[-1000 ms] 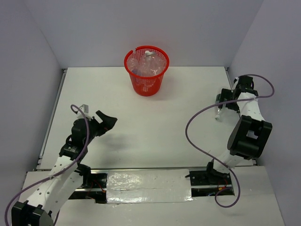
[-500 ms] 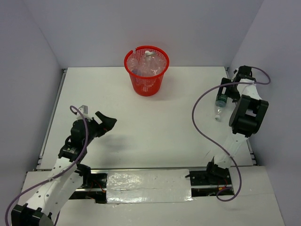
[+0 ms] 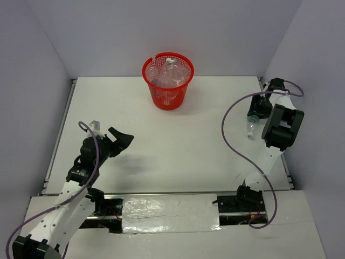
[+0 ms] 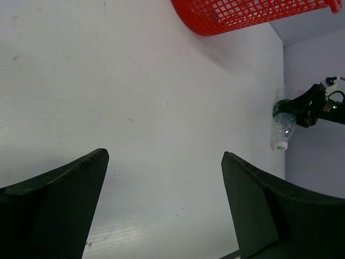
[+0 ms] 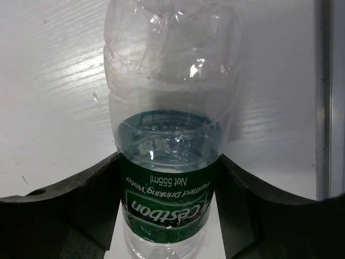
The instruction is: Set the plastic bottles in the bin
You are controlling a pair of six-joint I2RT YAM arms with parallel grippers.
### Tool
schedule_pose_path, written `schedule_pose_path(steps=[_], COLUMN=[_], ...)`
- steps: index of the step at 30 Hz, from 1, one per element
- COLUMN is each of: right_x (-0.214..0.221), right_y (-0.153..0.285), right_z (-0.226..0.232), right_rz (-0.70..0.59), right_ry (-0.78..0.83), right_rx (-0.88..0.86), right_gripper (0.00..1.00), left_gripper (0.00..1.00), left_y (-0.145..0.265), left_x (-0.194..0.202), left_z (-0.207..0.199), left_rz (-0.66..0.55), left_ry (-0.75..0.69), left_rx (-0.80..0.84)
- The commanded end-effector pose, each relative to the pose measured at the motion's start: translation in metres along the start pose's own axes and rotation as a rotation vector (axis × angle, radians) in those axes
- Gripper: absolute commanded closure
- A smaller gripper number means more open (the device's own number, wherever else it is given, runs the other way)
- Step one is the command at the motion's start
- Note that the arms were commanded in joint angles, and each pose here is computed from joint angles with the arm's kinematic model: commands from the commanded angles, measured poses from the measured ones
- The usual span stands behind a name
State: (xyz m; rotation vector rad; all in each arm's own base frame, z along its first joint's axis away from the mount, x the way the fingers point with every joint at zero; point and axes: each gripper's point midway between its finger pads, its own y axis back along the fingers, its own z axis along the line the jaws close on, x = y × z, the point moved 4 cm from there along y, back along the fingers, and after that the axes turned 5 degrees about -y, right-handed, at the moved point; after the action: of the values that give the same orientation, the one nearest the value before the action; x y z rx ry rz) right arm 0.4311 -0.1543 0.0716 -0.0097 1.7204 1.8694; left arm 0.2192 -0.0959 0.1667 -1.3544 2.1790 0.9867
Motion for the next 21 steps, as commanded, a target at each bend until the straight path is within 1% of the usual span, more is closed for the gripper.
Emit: schedule_pose_path(steps=[1, 2, 4, 5, 6, 7, 8, 9, 11, 12, 14, 15, 16, 20, 21], right_x=[-0.004, -0.004, -0.006, -0.006, -0.006, -0.006, -0.007, -0.006, 0.001, 0.0, 0.011, 0.014, 0.019, 0.043, 0.051], right_y=[0.002, 0.002, 0.007, 0.009, 0.015, 0.019, 0.025, 0.038, 0.051, 0.07, 0.089, 0.11, 0.123, 0.174, 0.194], right_z=[0.011, 0.012, 0.017, 0.018, 0.023, 0.027, 0.031, 0.04, 0.054, 0.062, 0.089, 0.1, 0.115, 0.167, 0.188], right_rz=[0.005, 0.006, -0.005, -0.008, -0.01, -0.013, -0.02, -0.035, -0.042, -0.075, -0.08, -0.108, -0.116, -0.154, -0.182], right_ry=[0.035, 0.038, 0.054, 0.061, 0.078, 0.085, 0.096, 0.125, 0.162, 0.206, 0.252, 0.295, 0.322, 0.445, 0.496], right_rx=[-0.077, -0.089, -0.115, -0.127, -0.16, -0.182, -0.205, -0.257, -0.325, -0.367, -0.496, -0.544, -0.63, -0.824, -0.871], right_gripper=[0.39, 0.47, 0.53, 0.62, 0.67, 0.71, 0.74, 0.76, 0.78, 0.78, 0.78, 0.79, 0.79, 0.79, 0.79], left_gripper=[0.01, 0.01, 0.01, 0.01, 0.01, 0.01, 0.01, 0.0, 0.01, 0.01, 0.01, 0.01, 0.01, 0.01, 0.01], left_y=[0.004, 0.005, 0.005, 0.006, 0.007, 0.008, 0.01, 0.012, 0.015, 0.014, 0.017, 0.018, 0.018, 0.018, 0.017], left_x=[-0.011, -0.01, -0.011, -0.014, -0.008, -0.008, -0.013, -0.006, -0.01, -0.008, -0.005, -0.005, -0.005, -0.004, -0.004], left_z=[-0.019, -0.02, -0.027, -0.034, -0.04, -0.046, -0.058, -0.063, -0.076, -0.078, -0.087, -0.094, -0.097, -0.117, -0.125], left_rz=[-0.026, -0.022, -0.023, -0.032, 0.0, 0.007, -0.014, 0.027, 0.022, 0.038, 0.061, 0.06, 0.061, 0.061, 0.066], left_ry=[0.012, 0.01, 0.002, -0.006, -0.011, -0.012, -0.01, -0.01, -0.003, 0.001, -0.003, -0.012, -0.018, -0.062, -0.072], left_rx=[0.084, 0.097, 0.143, 0.185, 0.246, 0.29, 0.365, 0.42, 0.508, 0.528, 0.587, 0.622, 0.638, 0.713, 0.737])
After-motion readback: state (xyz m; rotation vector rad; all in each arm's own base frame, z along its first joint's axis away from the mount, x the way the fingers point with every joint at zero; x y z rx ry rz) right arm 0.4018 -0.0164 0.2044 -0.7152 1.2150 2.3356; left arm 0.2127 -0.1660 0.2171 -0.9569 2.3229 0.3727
